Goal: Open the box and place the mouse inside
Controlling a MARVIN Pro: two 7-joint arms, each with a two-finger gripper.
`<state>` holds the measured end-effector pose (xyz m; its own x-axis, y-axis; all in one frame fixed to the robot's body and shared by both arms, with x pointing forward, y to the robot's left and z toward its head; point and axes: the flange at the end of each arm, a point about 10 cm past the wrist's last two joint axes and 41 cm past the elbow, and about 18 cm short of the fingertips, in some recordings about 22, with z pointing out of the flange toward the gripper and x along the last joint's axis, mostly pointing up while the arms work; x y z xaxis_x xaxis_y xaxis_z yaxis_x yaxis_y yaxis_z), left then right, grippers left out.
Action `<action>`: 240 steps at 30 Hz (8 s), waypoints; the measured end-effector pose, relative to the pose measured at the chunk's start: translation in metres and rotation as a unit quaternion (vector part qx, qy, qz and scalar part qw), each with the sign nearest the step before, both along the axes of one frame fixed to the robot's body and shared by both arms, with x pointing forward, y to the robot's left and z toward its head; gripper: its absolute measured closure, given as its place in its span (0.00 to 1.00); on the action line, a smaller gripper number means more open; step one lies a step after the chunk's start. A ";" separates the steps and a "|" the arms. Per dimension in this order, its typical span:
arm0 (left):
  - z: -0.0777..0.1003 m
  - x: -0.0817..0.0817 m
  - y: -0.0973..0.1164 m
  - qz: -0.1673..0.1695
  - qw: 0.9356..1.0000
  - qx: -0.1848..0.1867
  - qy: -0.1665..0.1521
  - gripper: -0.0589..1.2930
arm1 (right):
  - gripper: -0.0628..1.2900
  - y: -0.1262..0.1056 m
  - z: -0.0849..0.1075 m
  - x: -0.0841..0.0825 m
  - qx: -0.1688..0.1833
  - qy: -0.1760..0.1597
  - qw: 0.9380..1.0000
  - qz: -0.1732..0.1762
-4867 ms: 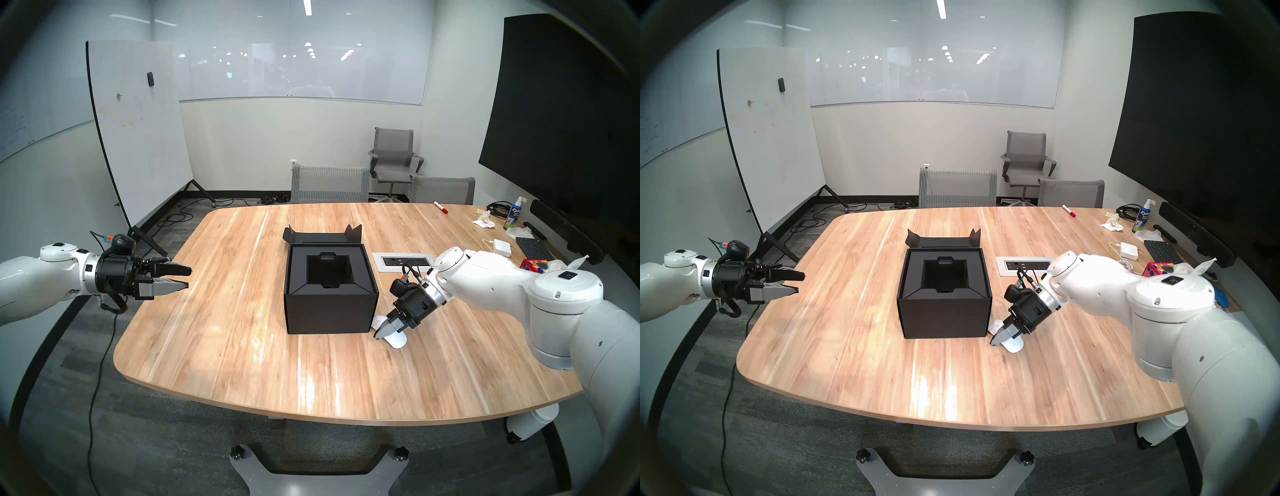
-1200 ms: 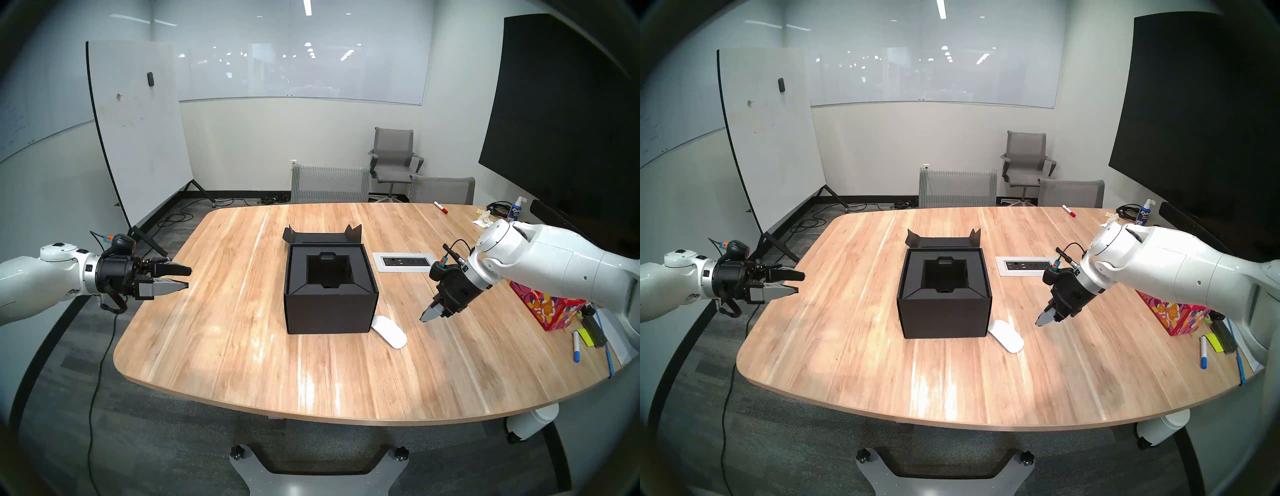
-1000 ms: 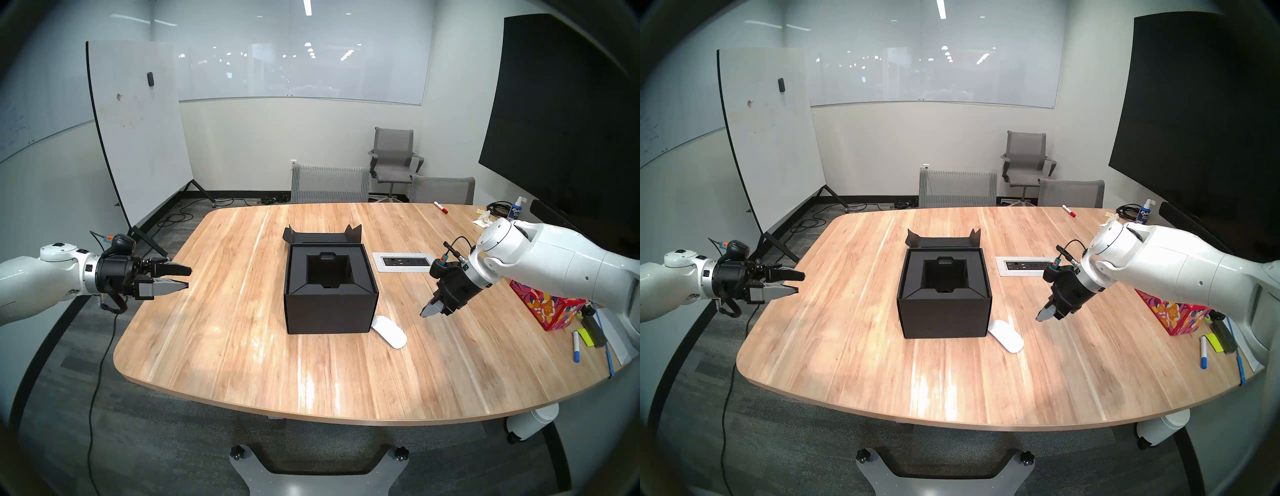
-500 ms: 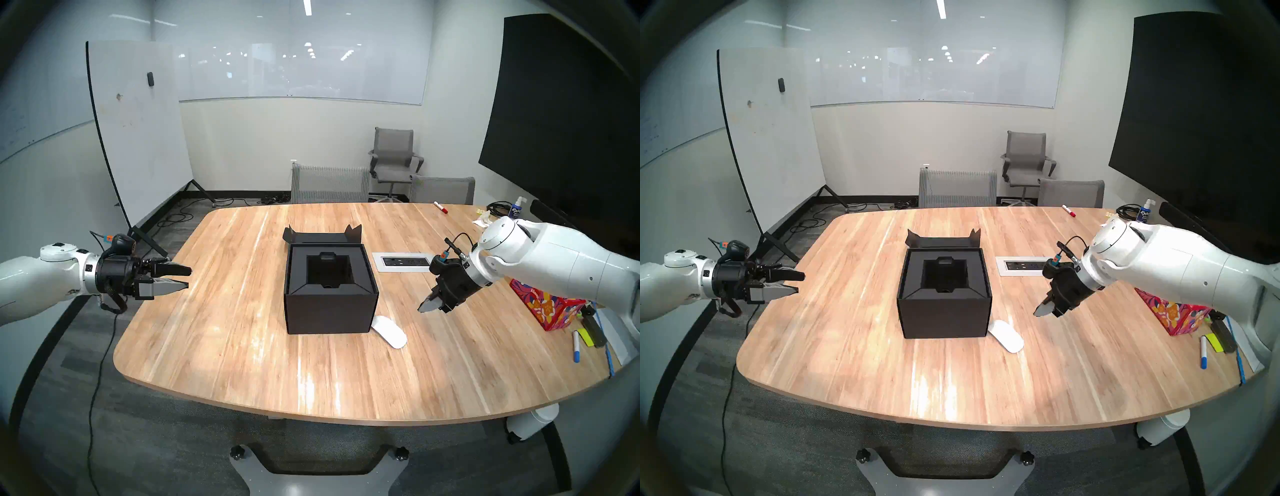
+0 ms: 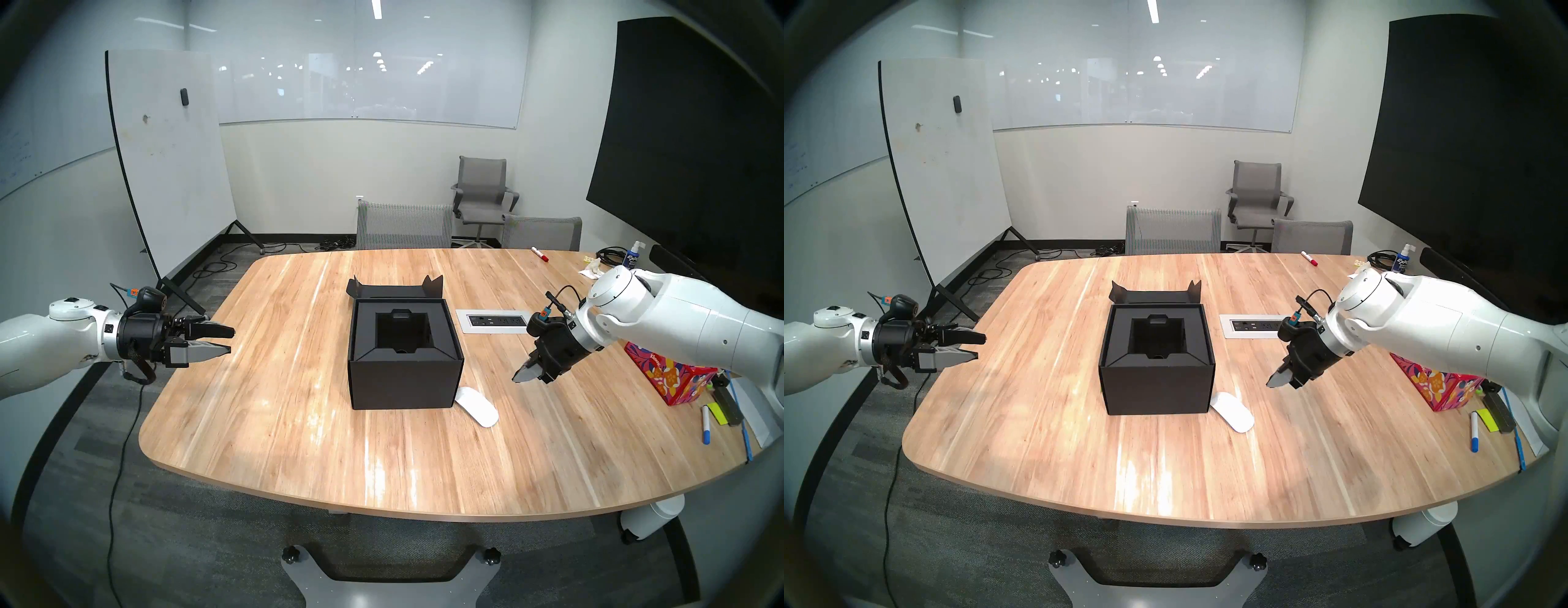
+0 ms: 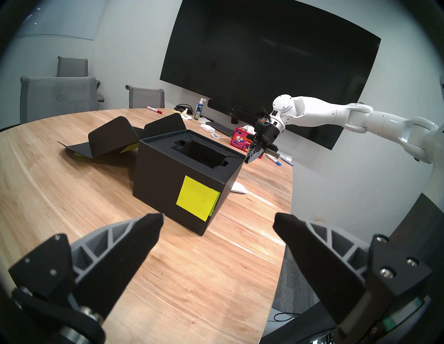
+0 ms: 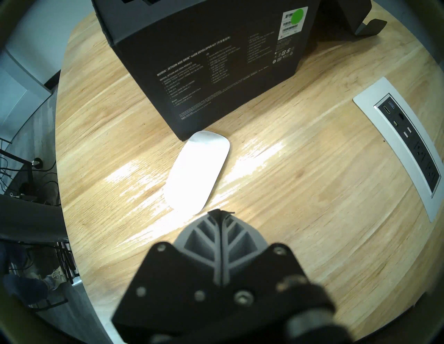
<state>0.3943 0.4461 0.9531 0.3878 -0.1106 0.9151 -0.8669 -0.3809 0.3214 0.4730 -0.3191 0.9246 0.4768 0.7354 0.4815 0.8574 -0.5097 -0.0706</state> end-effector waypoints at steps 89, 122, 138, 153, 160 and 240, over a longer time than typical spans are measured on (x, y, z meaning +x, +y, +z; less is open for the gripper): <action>0.000 0.000 0.000 0.000 1.000 0.000 0.000 0.03 | 0.07 0.033 0.002 -0.001 0.018 0.006 1.000 0.019; 0.000 0.000 0.000 0.000 1.000 0.000 0.000 0.03 | 0.07 0.050 -0.021 0.012 0.030 0.048 0.998 0.014; 0.000 0.000 0.000 0.000 1.000 0.000 0.000 0.03 | 0.07 0.062 -0.035 0.016 0.038 0.061 0.997 0.020; 0.000 0.000 0.000 0.000 1.000 0.000 0.000 0.03 | 0.07 0.067 -0.040 0.016 0.025 0.078 0.997 0.007; 0.000 0.000 0.000 0.000 1.000 0.000 0.000 0.03 | 0.07 0.068 -0.043 0.016 0.012 0.089 0.996 -0.006; 0.000 0.000 0.000 0.000 1.000 0.000 0.000 0.03 | 0.07 0.076 -0.053 0.012 -0.043 0.129 0.991 -0.011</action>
<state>0.3943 0.4461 0.9532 0.3879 -0.1105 0.9151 -0.8669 -0.3809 0.3215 0.4849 -0.2433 0.8718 0.5928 0.7563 0.2769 0.8047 -0.5421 -0.2420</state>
